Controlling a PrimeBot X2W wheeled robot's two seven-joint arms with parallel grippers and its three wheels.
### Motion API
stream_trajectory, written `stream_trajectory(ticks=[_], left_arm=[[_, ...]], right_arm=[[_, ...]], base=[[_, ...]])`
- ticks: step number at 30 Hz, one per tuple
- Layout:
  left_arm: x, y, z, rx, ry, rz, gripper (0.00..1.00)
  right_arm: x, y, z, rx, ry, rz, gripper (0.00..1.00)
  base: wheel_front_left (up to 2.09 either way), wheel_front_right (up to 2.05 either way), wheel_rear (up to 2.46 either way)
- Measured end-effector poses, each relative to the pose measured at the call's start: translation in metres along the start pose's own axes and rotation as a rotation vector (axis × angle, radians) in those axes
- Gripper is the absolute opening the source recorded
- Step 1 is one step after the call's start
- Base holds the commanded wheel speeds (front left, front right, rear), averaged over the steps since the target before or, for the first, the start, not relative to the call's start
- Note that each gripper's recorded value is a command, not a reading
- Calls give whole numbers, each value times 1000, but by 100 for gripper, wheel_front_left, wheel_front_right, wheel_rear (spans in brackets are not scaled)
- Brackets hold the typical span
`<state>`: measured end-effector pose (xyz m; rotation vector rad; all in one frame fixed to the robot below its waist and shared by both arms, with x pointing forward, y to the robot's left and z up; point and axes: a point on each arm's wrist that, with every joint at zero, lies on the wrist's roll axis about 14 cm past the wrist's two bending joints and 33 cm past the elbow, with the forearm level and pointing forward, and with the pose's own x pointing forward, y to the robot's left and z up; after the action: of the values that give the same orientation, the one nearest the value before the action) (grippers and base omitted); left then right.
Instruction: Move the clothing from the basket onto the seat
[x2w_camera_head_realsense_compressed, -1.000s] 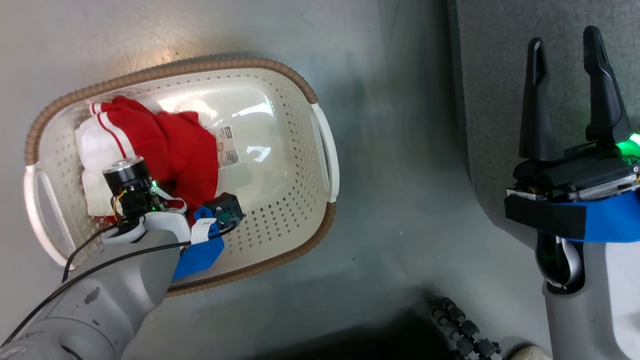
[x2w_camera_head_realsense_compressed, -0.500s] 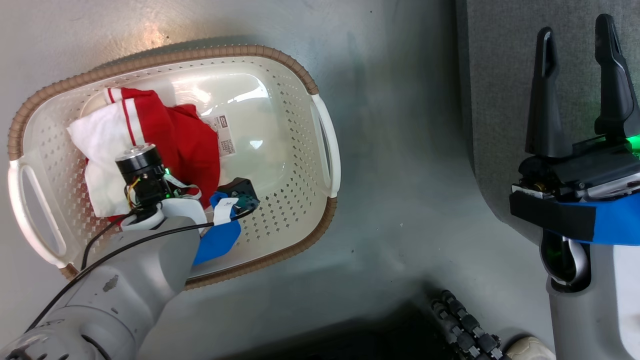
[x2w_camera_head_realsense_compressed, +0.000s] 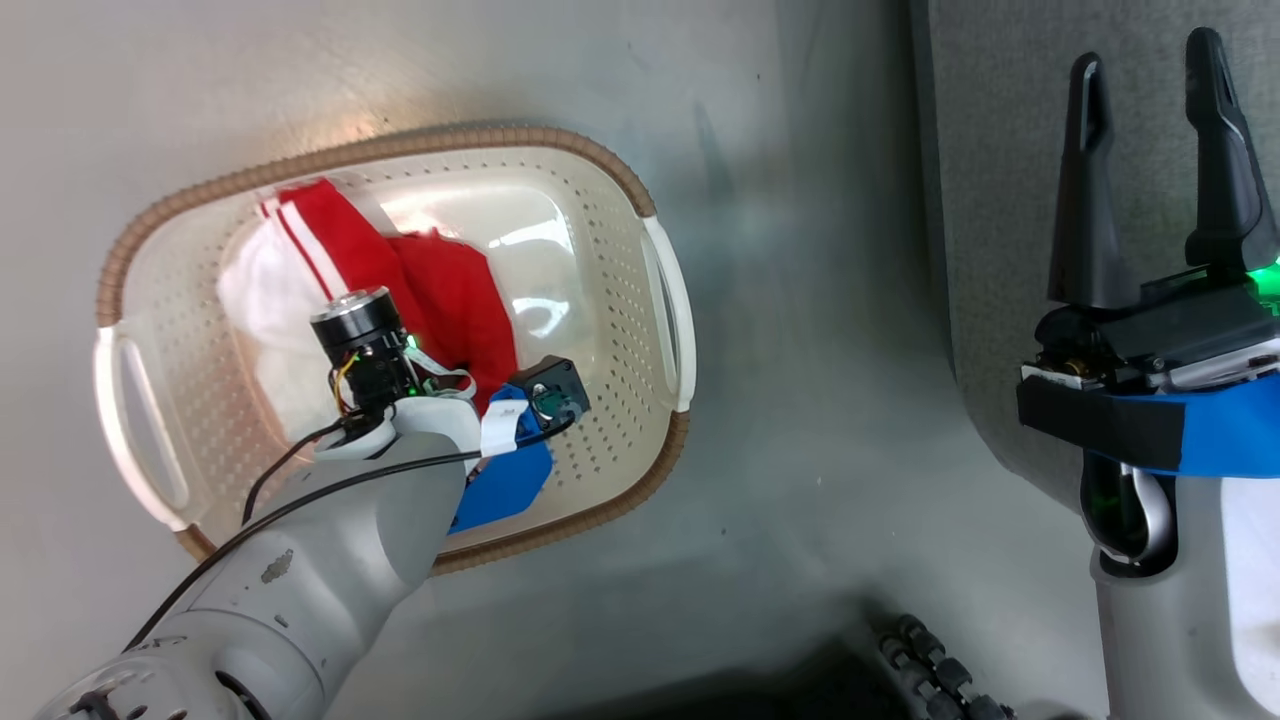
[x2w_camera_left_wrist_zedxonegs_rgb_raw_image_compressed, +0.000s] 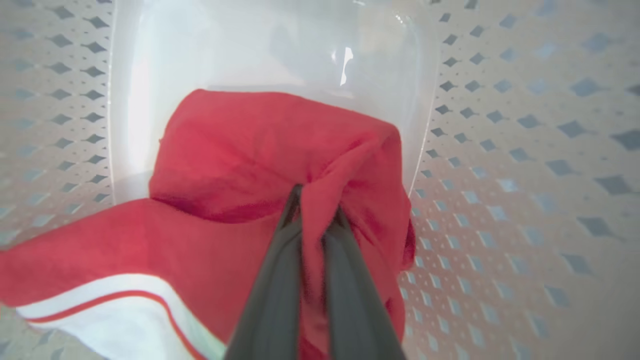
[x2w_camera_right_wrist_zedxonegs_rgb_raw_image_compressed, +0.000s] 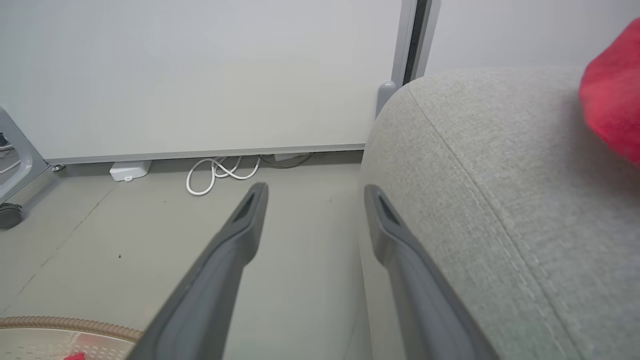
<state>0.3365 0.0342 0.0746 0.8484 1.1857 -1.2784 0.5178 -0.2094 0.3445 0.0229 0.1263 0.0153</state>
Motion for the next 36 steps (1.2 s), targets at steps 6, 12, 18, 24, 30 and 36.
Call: stream_trajectory(ticks=[6, 12, 18, 24, 30, 36], left_arm=[[-25, 12, 11, -26, -111, 52, 0], [-61, 25, 24, -117, -239, 115, 0], [-103, 40, 45, -166, -346, 201, 0], [-148, 47, 67, -202, -458, 283, 0], [-193, 50, 82, -247, -571, 365, 0], [-241, 54, 95, -302, -691, 455, 0]], right_arm=[[-1, 5, 21, 13, -37, 8, 100], [-6, 9, 48, 13, -81, 16, 100], [-18, 16, 74, 14, -120, 26, 100], [-34, 21, 96, 17, -149, 34, 100], [-53, 26, 116, 21, -178, 40, 100], [-73, 31, 133, 24, -203, 50, 100]], base=[[0, 0, 0], [0, 0, 0], [0, 0, 0], [0, 0, 0], [0, 0, 0], [0, 0, 0]])
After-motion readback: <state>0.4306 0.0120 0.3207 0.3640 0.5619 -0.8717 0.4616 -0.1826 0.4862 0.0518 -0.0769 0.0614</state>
